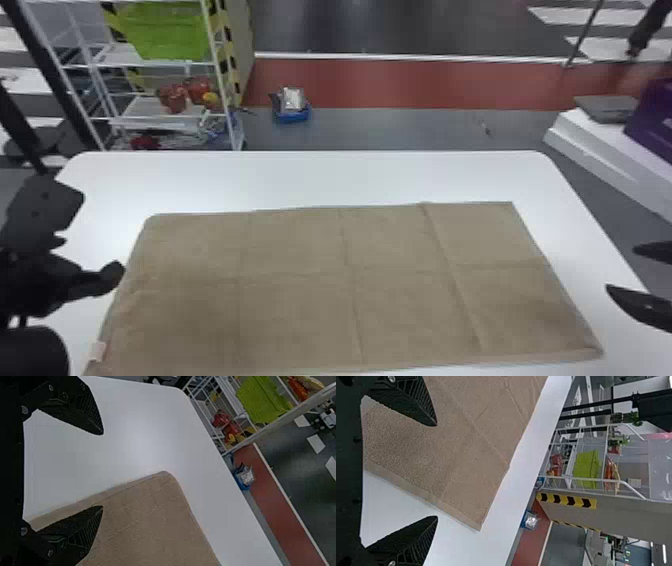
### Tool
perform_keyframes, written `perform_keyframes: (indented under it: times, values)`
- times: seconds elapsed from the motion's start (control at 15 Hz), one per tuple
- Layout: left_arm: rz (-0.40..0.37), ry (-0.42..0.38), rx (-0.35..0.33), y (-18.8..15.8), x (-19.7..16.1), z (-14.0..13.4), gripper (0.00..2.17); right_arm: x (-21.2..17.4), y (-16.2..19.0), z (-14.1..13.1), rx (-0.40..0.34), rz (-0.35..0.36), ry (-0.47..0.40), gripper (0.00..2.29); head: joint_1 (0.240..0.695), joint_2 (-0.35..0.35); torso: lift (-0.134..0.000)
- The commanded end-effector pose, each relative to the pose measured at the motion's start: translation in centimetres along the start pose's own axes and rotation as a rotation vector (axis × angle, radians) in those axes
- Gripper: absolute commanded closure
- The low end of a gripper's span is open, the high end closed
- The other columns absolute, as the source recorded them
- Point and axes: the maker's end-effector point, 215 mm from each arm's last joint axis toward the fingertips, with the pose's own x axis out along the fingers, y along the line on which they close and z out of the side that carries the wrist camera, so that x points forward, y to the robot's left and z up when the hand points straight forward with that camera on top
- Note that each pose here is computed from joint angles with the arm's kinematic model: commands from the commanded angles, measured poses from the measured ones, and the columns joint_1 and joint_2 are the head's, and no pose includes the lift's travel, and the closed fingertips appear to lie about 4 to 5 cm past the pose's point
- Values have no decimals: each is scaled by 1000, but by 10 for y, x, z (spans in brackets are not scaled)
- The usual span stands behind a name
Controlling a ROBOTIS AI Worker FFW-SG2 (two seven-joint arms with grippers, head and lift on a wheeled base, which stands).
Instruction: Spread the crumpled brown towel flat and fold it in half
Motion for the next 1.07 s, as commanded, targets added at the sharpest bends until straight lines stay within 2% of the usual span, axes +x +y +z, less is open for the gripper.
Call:
perform_keyframes:
  times: [0.0,0.07,0.2,0.27,0.33,0.47,0.6,0.73,0.93,1.0]
  values:
    - [0,-55,3,17,28,44,333,3,1,-5,28,13,-23,36,695,-25,-134]
    - [4,-71,28,21,40,58,360,2,0,-8,36,10,-26,36,695,-23,-134]
    - [-2,-59,47,22,57,62,397,3,0,-10,29,13,-25,36,695,-22,-134]
    - [-17,-59,83,16,65,64,518,4,0,-9,24,14,-27,36,695,-23,-134]
    - [-42,-48,92,11,72,61,643,4,-1,-8,23,13,-27,36,695,-24,-134]
    - [-110,-36,111,-1,84,58,643,4,-2,-7,14,14,-28,33,695,-29,-134]
    - [-167,-93,194,-4,96,75,643,4,-2,-9,15,15,-25,33,695,-37,-134]
    - [-241,-164,325,-15,104,98,640,7,-2,-12,1,23,-23,33,695,-44,-134]
    - [-323,-124,418,-24,115,97,637,14,-3,-14,-3,32,-17,33,695,-69,-134]
    - [-346,-119,478,-26,120,97,637,14,-3,-15,-4,33,-16,33,695,-74,-134]
